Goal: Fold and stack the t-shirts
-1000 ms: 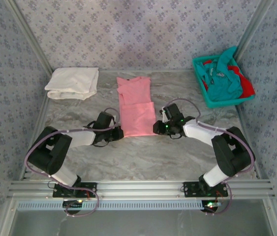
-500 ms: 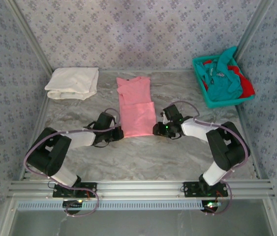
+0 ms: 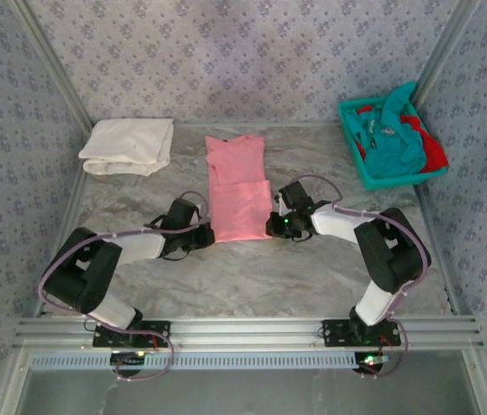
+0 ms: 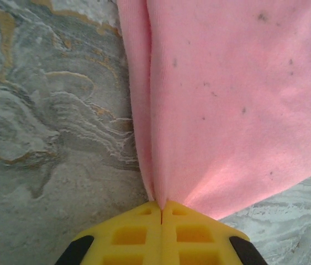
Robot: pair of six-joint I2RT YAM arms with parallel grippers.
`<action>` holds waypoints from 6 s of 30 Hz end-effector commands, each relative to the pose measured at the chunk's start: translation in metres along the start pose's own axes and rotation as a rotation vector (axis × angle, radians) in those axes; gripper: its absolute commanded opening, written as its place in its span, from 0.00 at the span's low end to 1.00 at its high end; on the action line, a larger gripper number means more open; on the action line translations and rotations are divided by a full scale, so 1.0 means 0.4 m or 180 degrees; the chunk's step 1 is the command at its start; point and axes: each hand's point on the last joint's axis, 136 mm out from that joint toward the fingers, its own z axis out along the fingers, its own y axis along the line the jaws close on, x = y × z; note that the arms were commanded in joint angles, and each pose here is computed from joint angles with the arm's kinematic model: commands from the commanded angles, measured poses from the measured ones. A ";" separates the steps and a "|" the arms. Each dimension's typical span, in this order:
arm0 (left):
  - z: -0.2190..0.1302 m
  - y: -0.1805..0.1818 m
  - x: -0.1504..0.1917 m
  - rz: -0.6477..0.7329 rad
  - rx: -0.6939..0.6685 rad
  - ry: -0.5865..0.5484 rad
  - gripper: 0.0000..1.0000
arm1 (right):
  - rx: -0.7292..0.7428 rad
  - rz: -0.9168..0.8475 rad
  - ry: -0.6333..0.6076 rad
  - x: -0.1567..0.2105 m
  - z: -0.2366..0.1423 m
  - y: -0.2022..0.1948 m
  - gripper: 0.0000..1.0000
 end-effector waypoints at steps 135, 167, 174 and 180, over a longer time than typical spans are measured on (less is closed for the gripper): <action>-0.074 0.075 -0.684 0.1310 -0.0899 -0.0433 0.00 | -0.1133 -0.0451 -0.1211 -0.286 -0.242 0.215 0.59; -0.388 0.251 -1.070 0.1841 -0.0352 -0.1228 0.00 | -0.0676 -0.0155 -0.0988 -0.217 -0.240 0.110 0.60; -0.406 0.366 -1.100 0.1825 -0.0159 -0.1433 0.00 | -0.0604 -0.0162 -0.0941 -0.213 -0.256 0.130 0.60; -0.394 0.576 -1.119 0.1363 -0.0346 -0.1578 0.48 | -0.0562 -0.0282 -0.0997 -0.226 -0.296 0.174 0.60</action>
